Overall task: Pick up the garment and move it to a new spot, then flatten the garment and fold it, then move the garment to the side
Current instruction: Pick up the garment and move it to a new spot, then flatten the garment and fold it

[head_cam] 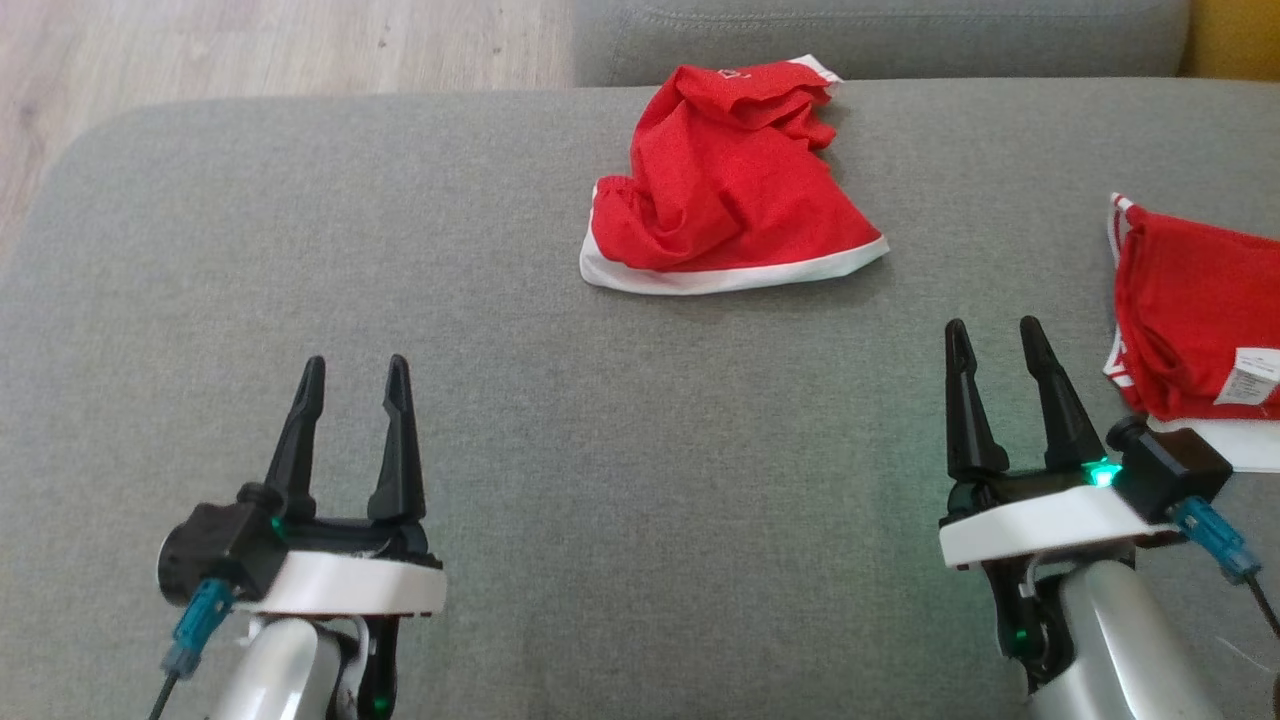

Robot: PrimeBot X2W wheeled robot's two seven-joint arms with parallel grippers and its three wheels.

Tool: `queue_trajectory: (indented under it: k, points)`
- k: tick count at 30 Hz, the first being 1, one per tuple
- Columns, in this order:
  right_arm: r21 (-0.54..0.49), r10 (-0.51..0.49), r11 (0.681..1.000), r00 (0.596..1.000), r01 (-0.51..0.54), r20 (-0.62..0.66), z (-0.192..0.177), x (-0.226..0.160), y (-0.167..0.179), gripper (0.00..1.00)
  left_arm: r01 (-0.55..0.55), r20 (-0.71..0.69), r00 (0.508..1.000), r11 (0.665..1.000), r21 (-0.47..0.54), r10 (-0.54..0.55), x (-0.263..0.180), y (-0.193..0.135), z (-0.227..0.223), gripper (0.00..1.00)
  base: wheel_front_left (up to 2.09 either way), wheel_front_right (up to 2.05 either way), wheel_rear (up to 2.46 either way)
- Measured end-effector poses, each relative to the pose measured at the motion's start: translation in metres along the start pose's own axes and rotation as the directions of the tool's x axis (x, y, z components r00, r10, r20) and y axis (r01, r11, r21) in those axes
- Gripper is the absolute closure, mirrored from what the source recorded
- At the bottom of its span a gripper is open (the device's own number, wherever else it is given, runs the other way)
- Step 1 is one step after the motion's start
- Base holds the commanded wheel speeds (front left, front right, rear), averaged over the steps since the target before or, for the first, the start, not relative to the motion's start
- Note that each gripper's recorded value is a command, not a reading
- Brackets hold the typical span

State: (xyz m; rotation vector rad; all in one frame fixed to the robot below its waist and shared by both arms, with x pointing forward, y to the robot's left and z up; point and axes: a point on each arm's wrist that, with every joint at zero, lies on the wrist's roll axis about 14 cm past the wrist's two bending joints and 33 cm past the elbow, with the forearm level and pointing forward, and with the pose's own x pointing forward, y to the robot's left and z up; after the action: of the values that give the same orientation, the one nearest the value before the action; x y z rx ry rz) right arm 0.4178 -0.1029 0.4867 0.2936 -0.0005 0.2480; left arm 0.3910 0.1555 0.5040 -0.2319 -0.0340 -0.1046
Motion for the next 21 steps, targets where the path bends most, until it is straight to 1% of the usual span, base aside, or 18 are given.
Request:
queue_trajectory:
  k: [2, 5, 8, 10, 11, 14, 18, 21]
  points:
    - [-0.006, 0.0, 1.0, 1.0, 0.0, -0.011, -0.004, 0.001, -0.001, 0.0, 0.0, 0.005, 1.0, 1.0, 0.002, 0.0, 0.001, 0.0, 0.001, 0.0, 0.0, 0.0, 0.0]
    - [-0.06, 0.012, 0.998, 0.999, -0.014, -0.034, -0.01, 0.008, -0.001, 0.0, -0.004, 0.005, 1.0, 1.0, 0.003, 0.004, 0.004, 0.002, -0.001, 0.0, 0.0, 0.0, 0.0]
    - [-0.089, 0.008, 0.996, 1.0, -0.011, -0.029, -0.005, 0.028, -0.006, 0.0, 0.007, -0.008, 1.0, 1.0, 0.003, -0.007, 0.007, 0.0, -0.008, 0.0, 0.0, 0.0, 0.0]
    - [-0.088, -0.016, 0.996, 1.0, 0.014, -0.026, 0.001, 0.046, -0.016, 0.0, 0.01, -0.014, 1.0, 1.0, 0.0, -0.01, 0.011, 0.0, -0.011, 0.0, 0.0, 0.0, 0.0]
    - [-0.088, -0.016, 0.996, 1.0, 0.014, -0.026, 0.001, 0.046, -0.016, 0.0, 0.01, -0.014, 1.0, 1.0, 0.0, -0.01, 0.011, 0.0, -0.011, 0.0, 0.0, 0.0, 0.0]
    - [-0.055, -0.085, 0.995, 0.996, 0.083, -0.03, 0.003, 0.068, -0.04, 0.0, 0.007, -0.014, 1.0, 1.0, -0.001, -0.007, 0.02, 0.002, -0.013, 0.0, 0.0, 0.0, 0.0]
    - [-0.012, -0.163, 0.987, 0.97, 0.163, -0.181, -0.034, 0.084, -0.065, 0.0, 0.0, -0.017, 1.0, 1.0, -0.003, 0.0, 0.029, 0.006, -0.016, 0.0, 0.0, 0.0, 0.0]
    - [0.04, -0.185, 0.978, 0.944, 0.203, -0.273, -0.061, 0.092, -0.071, 0.0, -0.01, -0.035, 0.999, 1.0, 0.005, 0.01, 0.03, 0.012, -0.023, 0.0, 0.0, 0.0, 0.0]
